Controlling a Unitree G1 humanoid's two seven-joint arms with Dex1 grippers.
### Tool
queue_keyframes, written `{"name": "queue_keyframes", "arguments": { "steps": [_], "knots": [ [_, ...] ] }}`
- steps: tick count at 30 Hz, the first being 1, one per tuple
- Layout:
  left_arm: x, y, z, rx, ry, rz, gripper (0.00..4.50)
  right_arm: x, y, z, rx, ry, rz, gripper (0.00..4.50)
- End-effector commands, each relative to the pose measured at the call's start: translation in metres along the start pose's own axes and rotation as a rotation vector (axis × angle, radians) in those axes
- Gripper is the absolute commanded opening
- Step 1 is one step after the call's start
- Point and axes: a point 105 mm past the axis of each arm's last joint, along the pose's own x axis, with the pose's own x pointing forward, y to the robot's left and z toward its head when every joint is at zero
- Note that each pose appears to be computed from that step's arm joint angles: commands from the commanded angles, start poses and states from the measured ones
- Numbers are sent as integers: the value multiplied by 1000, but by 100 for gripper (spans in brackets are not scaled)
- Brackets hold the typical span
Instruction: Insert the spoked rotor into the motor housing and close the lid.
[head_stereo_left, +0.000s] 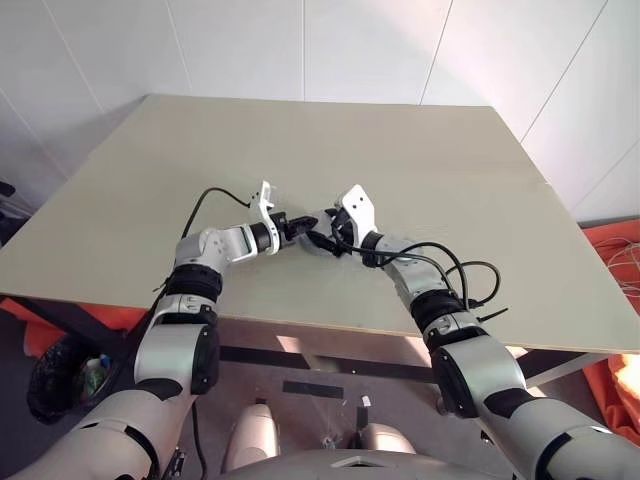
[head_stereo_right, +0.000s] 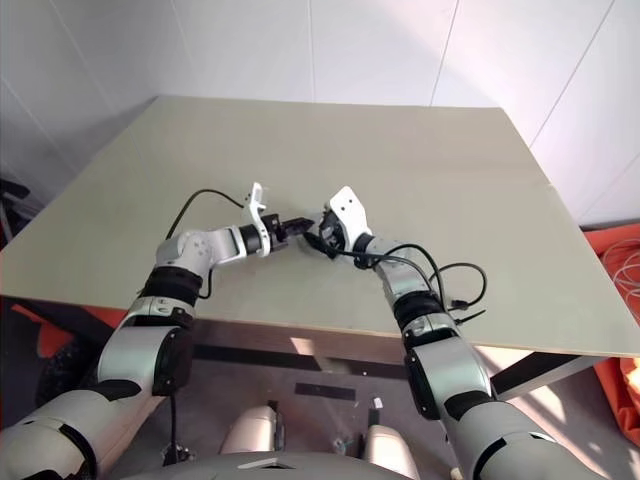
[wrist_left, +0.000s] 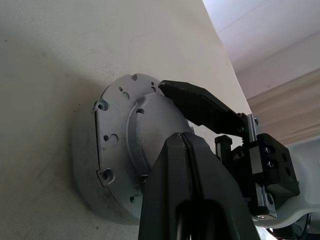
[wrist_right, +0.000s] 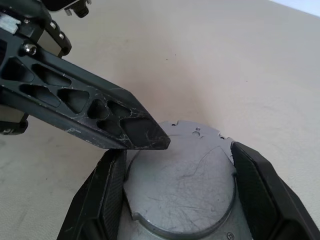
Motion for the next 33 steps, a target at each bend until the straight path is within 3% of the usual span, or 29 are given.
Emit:
{"name": "queue_keyframes", "arguments": {
  "steps": [1,21,33],
  "knots": [
    [-1,1,2,-17,37,39,3,-4,-6,-1,-11,6,-24,320],
    [-11,10,2,-192,-6,113,3,-9,-4,6,3,-17,-27,320],
    [-13,14,1,-212,-2,135,3,-10,-4,12,8,-24,-26,320]
  ]
}}
